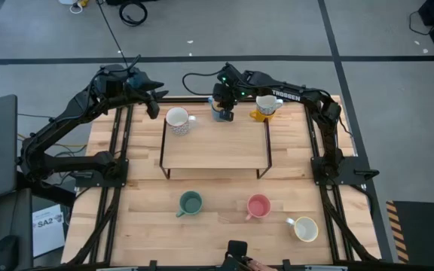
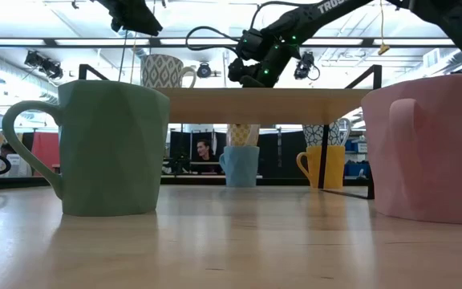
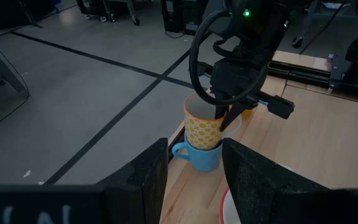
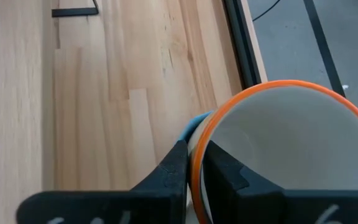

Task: Place coffee mugs
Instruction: Put the yellow patterned mug on the shelf

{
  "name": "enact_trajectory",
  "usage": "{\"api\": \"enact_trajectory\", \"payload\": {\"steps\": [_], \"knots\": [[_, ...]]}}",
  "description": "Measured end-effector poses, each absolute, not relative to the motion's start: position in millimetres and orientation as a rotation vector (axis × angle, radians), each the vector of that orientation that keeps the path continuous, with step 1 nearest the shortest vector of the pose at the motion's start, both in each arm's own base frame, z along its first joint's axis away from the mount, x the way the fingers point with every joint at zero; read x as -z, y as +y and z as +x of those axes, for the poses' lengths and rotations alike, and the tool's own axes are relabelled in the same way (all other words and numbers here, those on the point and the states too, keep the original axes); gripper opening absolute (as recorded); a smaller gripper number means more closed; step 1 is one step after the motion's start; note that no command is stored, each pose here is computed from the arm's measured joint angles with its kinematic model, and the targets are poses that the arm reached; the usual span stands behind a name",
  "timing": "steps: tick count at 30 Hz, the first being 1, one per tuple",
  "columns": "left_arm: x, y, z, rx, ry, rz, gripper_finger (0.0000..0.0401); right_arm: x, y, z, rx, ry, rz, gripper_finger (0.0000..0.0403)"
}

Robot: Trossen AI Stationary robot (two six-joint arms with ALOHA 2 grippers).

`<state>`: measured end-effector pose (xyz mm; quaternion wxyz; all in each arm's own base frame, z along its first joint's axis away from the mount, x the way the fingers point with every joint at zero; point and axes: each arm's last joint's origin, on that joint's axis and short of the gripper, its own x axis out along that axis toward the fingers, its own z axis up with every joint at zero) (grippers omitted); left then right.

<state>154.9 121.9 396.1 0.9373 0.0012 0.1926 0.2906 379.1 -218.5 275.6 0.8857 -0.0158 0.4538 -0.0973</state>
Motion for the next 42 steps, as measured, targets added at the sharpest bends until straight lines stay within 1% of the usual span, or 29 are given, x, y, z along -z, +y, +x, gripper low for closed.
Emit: {"api": "enact_trajectory", "payload": {"steps": [7,12,18,23,28,33,37,42], "knots": [[-396,122,155,-0.594,0.394,0.003,0.0160,-276,-219,380,0.204,0.936,-0.037,0.0051],[-396,122,155,-0.594,0.394,0.003,0.0160,-276,-219,380,0.204,0.938,-0.037,0.0040],[-396,122,155,-0.594,0.394,0.003,0.0160,-277,-218,380,0.191,0.940,-0.071,0.0039],[-396,122,155,-0.594,0.394,0.003,0.0160,-286,-214,379,0.187,0.936,-0.103,0.0037],[-396,122,155,-0.594,0.393,0.003,0.0160,-306,-210,381,0.204,0.924,-0.127,0.0037],[-396,122,155,-0.594,0.393,0.002,0.0160,-340,-200,380,0.183,0.911,-0.196,0.0037],[-396,122,155,-0.593,0.393,0.003,0.0160,-367,-185,377,0.172,0.922,-0.239,0.0036],[-396,122,155,-0.594,0.393,0.003,0.0160,-394,-156,373,0.106,0.930,-0.268,0.0036]]}}
